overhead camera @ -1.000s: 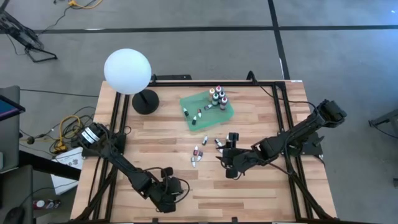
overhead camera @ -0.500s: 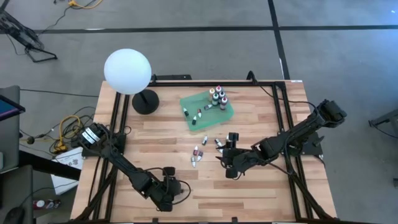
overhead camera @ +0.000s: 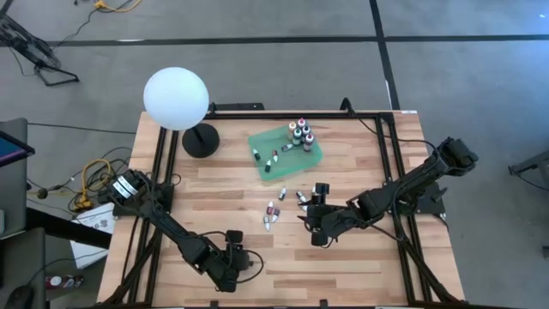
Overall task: Pick & Place food coloring
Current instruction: Put the green food coloring bottle into the green bin
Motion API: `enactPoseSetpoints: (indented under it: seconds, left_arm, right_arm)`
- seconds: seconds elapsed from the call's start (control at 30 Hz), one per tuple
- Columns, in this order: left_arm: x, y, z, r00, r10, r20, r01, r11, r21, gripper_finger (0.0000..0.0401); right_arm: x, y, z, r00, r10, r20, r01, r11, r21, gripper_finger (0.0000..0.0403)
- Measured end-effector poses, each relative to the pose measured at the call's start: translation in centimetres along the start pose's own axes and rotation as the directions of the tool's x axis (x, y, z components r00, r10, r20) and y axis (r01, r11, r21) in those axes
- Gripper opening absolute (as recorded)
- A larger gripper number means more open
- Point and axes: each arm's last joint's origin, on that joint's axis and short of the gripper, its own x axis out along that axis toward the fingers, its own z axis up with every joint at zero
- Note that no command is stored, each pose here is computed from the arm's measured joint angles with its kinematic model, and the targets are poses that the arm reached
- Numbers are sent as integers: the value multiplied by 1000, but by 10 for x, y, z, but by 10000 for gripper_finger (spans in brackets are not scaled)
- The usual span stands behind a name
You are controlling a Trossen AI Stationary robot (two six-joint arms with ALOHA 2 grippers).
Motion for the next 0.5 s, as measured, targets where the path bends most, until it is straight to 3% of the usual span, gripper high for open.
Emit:
enactPoseSetpoints:
  seconds: [0.27,0.5]
  left_arm:
    - [0,0,-1,1000,-2,-4,2,1000,4,82]
    - [0,0,-1,1000,7,0,-7,1000,8,76]
  right_arm:
    - [0,0,0,1000,0,0,0,1000,0,161]
    - [0,0,0,1000,0,0,0,1000,0,161]
